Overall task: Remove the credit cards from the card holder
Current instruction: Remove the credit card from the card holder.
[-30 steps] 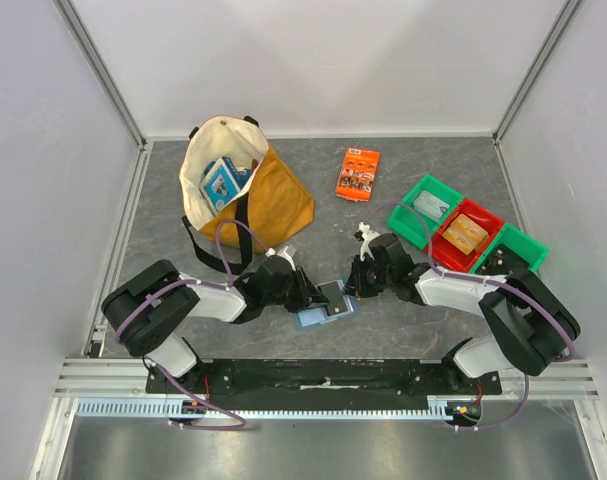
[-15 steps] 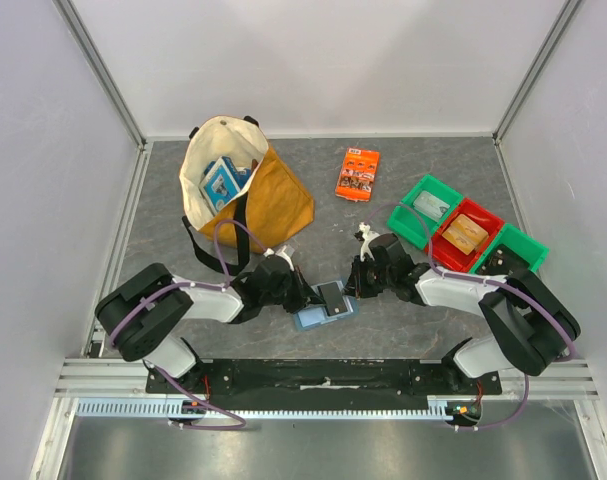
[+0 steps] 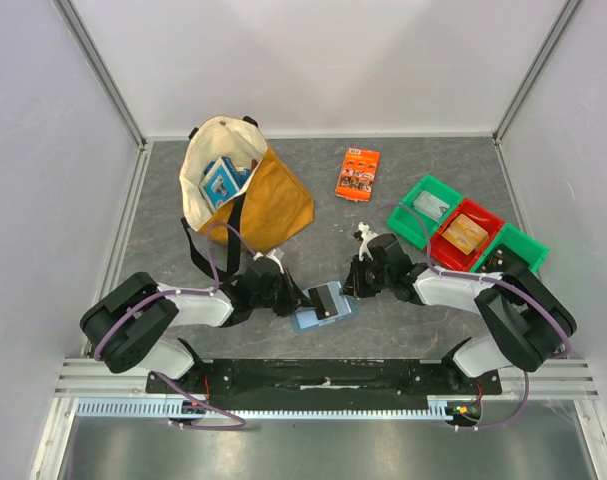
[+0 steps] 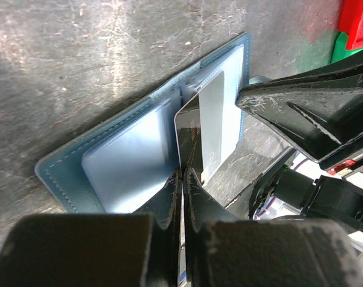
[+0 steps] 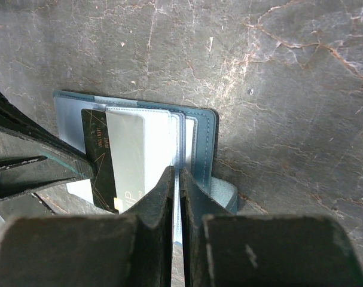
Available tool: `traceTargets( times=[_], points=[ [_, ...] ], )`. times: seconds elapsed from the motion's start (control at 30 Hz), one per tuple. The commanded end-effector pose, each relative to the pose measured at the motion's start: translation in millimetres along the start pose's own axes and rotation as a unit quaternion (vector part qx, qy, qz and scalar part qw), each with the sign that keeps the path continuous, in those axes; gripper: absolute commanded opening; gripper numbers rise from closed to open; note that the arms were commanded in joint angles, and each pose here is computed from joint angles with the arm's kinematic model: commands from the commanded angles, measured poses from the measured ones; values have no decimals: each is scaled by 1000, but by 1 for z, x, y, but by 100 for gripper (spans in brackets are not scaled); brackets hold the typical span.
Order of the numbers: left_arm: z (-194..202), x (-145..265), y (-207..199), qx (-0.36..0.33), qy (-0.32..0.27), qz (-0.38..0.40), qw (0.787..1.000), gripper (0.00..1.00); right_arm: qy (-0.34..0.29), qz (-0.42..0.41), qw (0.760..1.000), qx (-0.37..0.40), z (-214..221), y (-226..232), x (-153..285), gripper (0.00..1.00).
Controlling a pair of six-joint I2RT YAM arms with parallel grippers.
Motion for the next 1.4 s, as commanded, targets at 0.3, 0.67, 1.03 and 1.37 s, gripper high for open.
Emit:
traceTargets(
  times=[0.3,0.67,1.03,1.37],
  points=[
    [3,18,24,22,-7,-35,999,2,23,80,996,18,14,-27,6,10],
    [-1,10,10,12,1,3,1000,10,3,48,999,26,1,-10,12,11],
    [-1,10,10,7,2,4,1000,10,-47,-68,995,61,-19,43,25,15],
    [-3,10,7,3,-2,6,1000,11,38,-80,995,35,22,33,-9,12]
  ],
)
Point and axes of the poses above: each gripper's point midway between its finger pads, its own x axis back along the fingers, its own y axis along the line the jaws close on, z = x × y, the point moved 4 cm from there along x, back along the fingers, and after that the axes turned 7 degrees about -x, right-handed, at the moved point
